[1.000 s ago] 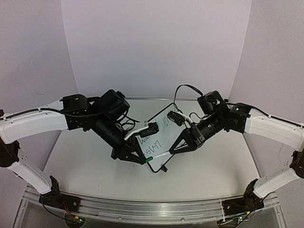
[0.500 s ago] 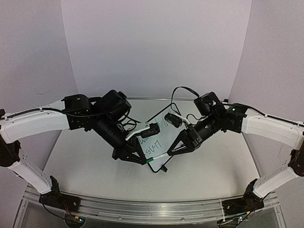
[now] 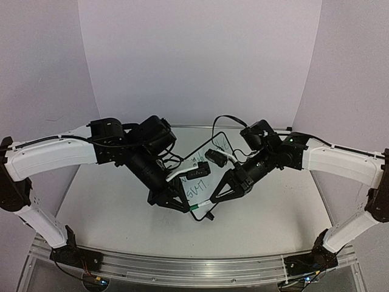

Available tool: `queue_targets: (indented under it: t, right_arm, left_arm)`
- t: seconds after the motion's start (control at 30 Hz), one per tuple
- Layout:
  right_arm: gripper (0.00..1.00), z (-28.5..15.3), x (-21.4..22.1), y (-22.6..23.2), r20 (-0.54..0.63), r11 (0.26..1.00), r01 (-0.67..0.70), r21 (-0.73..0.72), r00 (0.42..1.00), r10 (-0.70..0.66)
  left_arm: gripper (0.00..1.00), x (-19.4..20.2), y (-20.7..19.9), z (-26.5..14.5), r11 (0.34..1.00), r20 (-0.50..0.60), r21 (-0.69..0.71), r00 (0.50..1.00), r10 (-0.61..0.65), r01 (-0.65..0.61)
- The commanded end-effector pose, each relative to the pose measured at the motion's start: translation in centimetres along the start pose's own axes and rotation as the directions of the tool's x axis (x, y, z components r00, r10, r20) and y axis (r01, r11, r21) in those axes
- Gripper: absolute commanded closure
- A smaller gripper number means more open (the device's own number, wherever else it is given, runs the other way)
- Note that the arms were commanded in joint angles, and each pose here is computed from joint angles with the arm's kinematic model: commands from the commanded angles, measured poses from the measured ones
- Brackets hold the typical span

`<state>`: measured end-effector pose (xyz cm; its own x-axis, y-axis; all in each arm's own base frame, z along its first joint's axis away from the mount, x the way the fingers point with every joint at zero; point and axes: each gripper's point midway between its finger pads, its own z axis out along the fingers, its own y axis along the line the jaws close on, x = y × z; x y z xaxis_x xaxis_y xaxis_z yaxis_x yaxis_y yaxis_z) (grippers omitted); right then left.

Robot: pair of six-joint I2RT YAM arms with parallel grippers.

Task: Write a sentence on the whiteboard
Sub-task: Insert the whiteboard marker without the cap into the pen cap.

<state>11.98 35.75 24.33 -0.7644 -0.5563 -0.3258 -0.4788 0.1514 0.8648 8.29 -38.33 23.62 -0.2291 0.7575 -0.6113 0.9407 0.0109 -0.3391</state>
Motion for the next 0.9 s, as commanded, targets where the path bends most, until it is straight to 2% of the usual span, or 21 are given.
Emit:
queue_targets:
  t: [0.0, 0.87]
  right_arm:
    - [1.00, 0.7, -0.8, 0.9, -0.007, 0.998, 0.063, -0.014, 0.998, -0.063]
    - [1.00, 2.4, -0.3, -0.2, -0.050, 0.998, 0.069, -0.005, 0.996, -0.069]
  left_arm:
    - [1.00, -4.4, -0.4, -1.2, 0.993, 0.118, -0.031, 0.986, 0.117, -0.114]
    - [1.00, -9.6, -0.3, -2.0, 0.977, 0.243, -0.075, 0.947, 0.210, -0.197]
